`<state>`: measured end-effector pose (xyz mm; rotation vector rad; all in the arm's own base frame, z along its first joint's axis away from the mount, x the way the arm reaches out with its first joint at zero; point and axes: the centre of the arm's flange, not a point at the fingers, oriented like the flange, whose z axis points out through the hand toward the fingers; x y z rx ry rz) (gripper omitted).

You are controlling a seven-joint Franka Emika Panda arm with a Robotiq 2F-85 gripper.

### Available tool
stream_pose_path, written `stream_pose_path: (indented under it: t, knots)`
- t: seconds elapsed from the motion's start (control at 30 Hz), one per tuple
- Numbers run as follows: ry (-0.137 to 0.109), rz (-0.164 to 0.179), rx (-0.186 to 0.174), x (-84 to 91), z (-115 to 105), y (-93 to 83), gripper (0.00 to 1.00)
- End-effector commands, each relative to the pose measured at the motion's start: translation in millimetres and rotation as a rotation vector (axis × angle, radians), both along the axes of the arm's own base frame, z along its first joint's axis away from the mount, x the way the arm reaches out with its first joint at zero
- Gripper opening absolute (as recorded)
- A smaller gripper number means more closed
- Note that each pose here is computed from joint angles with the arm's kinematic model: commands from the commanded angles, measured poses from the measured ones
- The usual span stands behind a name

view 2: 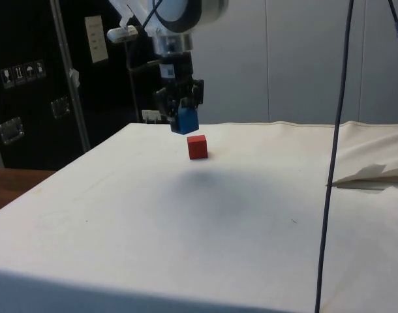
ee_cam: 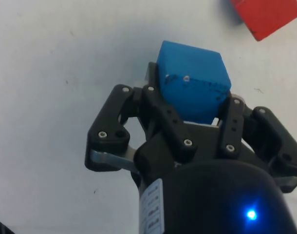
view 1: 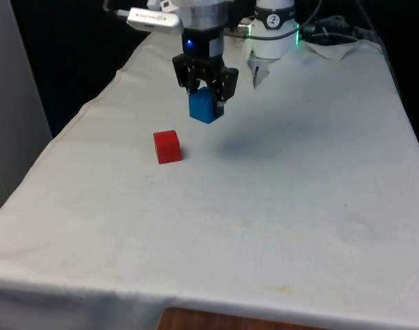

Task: Stack the two cubes.

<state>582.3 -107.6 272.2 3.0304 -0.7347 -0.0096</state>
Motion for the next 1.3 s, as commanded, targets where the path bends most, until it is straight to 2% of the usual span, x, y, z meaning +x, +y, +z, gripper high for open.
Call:
stream_pose_path:
  t: [0.0, 0.17, 0.2, 0.23, 0.43, 0.47, 0.5, 0.73, 0.77, 1.0, 1.03, 1.27]
  knots:
    - [-0.005, -0.005, 0.012, 0.9, -1, -4.2, 0.03]
    - [0.001, -0.026, 0.016, 0.6, -6, -17.4, 0.03]
    - [0.004, -0.024, 0.004, -0.2, -6, -15.6, 0.03]
    - [0.001, -0.03, 0.017, 0.7, -7, -19.1, 0.03]
    - [0.005, -0.05, 0.018, 1.2, -13, -32.0, 0.03]
    - [0.009, -0.049, 0.006, 0.4, -12, -30.7, 0.03]
    - [0.007, -0.056, 0.015, 1.6, -14, -36.8, 0.03]
    - [0.007, -0.084, 0.003, 3.3, -19, -56.6, 0.03]
    - [0.012, -0.08, -0.006, 2.6, -18, -53.4, 0.03]
    - [0.004, -0.111, -0.013, 4.6, -21, -74.7, 0.03]
    - [0.012, -0.108, -0.021, 3.3, -21, -71.9, 0.03]
    - [-0.009, -0.131, -0.025, 6.4, -22, -88.4, 0.03]
